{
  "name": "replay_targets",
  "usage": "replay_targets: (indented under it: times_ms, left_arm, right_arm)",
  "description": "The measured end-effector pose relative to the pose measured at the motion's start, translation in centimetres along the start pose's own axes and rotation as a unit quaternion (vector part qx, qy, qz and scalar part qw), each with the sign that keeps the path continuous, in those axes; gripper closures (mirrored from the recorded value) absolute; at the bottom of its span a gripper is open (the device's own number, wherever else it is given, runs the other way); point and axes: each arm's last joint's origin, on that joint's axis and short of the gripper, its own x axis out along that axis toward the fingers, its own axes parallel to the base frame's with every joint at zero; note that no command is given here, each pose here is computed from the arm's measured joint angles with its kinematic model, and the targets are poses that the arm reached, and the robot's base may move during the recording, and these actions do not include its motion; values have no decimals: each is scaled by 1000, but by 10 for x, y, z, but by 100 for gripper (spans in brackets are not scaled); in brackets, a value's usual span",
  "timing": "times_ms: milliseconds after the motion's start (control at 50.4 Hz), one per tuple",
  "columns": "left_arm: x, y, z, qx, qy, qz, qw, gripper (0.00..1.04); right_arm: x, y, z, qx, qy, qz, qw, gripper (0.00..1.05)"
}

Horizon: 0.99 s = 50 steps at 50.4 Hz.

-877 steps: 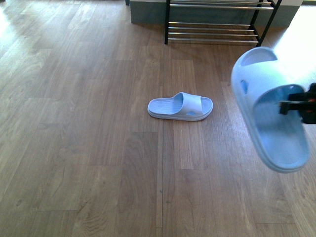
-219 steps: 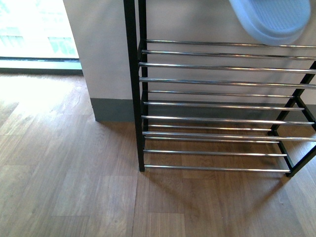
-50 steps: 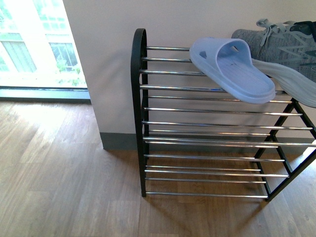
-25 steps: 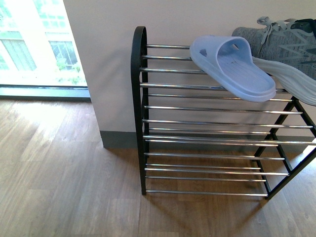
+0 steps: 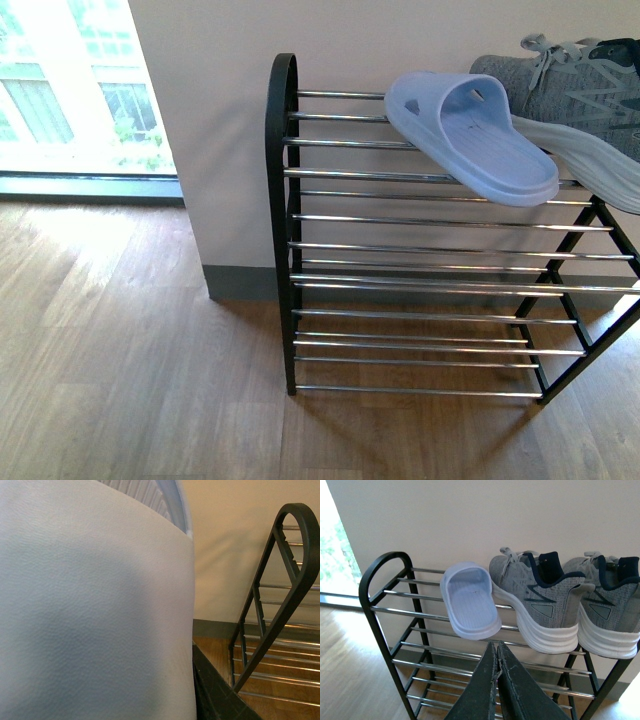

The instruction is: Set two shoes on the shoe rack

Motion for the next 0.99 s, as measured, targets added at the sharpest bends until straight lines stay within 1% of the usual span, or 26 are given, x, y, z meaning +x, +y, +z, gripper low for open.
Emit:
replay_targets:
  times_ms: [198,992]
  left_arm:
    - [0,0,0,0,0,0,1000,103]
    - [0,0,0,0,0,0,1000,103]
  right_arm:
    - [-7,0,-6,0,-7,0,1000,103]
    - [-29,0,-4,0,-14,-1,1000,103]
